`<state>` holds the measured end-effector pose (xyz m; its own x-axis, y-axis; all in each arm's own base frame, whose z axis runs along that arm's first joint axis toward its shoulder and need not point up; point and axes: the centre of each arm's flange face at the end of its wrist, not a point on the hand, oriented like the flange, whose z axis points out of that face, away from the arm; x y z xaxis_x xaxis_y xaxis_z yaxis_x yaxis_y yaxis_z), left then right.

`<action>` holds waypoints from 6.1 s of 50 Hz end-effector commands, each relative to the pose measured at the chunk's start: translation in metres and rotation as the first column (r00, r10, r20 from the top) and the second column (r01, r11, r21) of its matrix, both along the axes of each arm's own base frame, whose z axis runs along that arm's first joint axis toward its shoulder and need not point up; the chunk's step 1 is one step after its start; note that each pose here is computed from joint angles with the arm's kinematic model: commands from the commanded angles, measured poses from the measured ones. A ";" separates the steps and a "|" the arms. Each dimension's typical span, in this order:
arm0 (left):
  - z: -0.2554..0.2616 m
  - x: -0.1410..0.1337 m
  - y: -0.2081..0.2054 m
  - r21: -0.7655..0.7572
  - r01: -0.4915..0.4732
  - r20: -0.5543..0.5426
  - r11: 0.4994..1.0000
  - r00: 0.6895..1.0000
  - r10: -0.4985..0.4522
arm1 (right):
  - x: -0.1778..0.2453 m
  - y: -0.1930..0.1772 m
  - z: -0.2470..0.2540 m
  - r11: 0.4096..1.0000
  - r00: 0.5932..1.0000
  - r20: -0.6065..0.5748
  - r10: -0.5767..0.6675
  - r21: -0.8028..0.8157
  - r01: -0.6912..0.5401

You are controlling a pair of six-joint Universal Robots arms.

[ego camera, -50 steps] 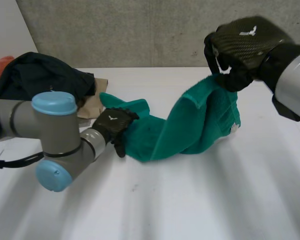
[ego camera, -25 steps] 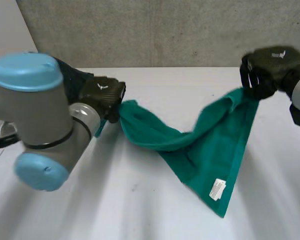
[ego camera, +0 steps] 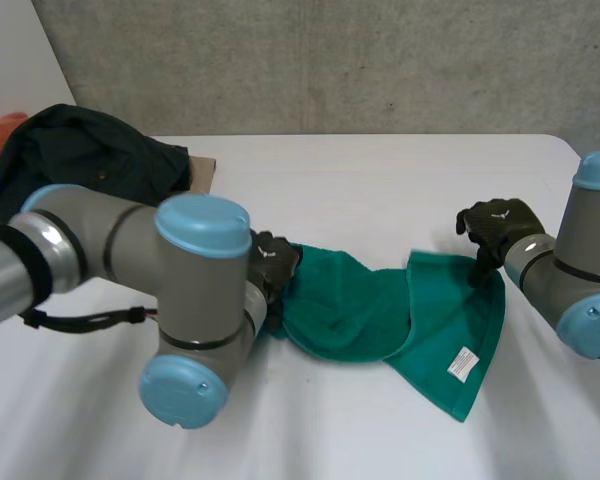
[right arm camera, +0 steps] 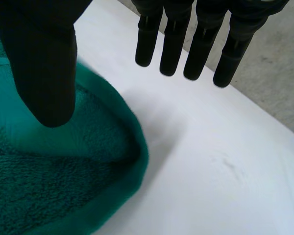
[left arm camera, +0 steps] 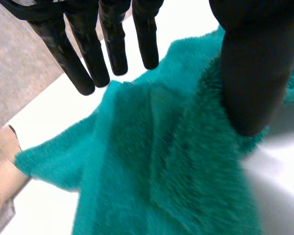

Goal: Fold the laundry.

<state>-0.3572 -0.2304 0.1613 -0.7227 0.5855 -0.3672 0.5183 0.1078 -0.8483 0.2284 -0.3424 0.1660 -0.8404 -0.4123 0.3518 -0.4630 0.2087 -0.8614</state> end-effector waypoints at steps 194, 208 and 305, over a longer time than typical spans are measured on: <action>-0.033 0.187 -0.067 0.035 -0.126 -0.079 0.991 0.989 0.128 | -0.063 -0.009 -0.029 0.998 0.984 -0.177 -0.008 -0.062 -0.003; -0.050 0.185 -0.071 0.064 -0.104 -0.041 0.993 0.993 0.107 | -0.062 -0.007 -0.029 0.998 0.982 -0.188 -0.004 -0.063 -0.008; 0.025 0.118 -0.108 -0.127 -0.145 -0.002 0.981 0.989 0.146 | -0.083 -0.036 -0.002 0.995 0.937 -0.348 0.030 -0.080 -0.062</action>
